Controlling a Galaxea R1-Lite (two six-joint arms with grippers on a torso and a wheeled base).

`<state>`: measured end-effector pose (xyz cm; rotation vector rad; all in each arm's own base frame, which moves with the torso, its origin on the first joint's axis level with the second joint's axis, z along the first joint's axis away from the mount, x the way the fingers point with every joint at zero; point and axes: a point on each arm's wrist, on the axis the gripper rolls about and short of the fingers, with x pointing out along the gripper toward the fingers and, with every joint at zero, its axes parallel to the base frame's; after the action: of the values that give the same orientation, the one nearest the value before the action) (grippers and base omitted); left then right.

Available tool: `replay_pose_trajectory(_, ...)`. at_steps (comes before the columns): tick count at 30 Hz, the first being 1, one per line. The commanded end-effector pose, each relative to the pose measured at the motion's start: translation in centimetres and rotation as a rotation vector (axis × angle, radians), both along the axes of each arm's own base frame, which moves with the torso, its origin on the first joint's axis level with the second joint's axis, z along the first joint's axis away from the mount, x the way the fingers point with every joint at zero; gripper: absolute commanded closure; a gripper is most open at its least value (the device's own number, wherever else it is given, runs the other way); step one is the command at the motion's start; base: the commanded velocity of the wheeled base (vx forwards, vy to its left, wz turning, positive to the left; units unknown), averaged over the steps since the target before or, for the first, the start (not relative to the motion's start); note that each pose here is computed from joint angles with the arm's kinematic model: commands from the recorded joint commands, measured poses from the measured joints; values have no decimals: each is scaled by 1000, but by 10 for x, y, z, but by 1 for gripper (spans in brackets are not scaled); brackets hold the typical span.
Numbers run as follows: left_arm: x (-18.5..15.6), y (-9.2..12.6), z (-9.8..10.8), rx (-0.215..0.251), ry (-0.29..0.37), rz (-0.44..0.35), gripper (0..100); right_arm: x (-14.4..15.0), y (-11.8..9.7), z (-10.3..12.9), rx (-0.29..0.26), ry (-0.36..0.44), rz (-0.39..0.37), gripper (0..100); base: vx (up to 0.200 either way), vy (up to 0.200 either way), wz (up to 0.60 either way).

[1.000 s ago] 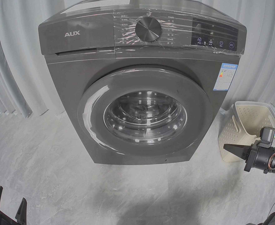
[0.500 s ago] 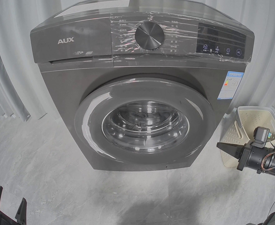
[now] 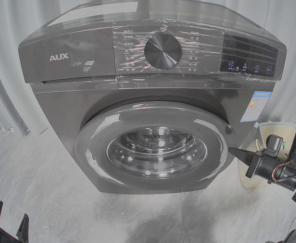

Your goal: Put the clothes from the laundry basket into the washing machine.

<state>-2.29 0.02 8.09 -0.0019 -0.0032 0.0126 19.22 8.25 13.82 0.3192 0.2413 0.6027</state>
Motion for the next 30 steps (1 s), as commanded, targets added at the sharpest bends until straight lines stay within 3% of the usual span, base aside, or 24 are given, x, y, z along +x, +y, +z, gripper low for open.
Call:
replay_pose_trajectory(1, 0, 0, -5, -1, 5, 0, 0, 14, 10, -13, -4, -3, -25, 100, 0, 0, 0)
replay_pose_trajectory(12, 0, 0, -5, -3, 5, 1, 0, 30, 23, -16, 34, -148, -129, 100, 0, 0, 0)
replay_pose_trajectory(17, 0, 0, -5, -4, 5, 1, 0, 31, 23, -15, -6, -176, -145, 100, 0, 0, 0)
replay_pose_trajectory(30, 0, 0, -5, -4, 5, 1, 0, 38, 25, -6, -26, -243, -191, 100, 0, 0, 0)
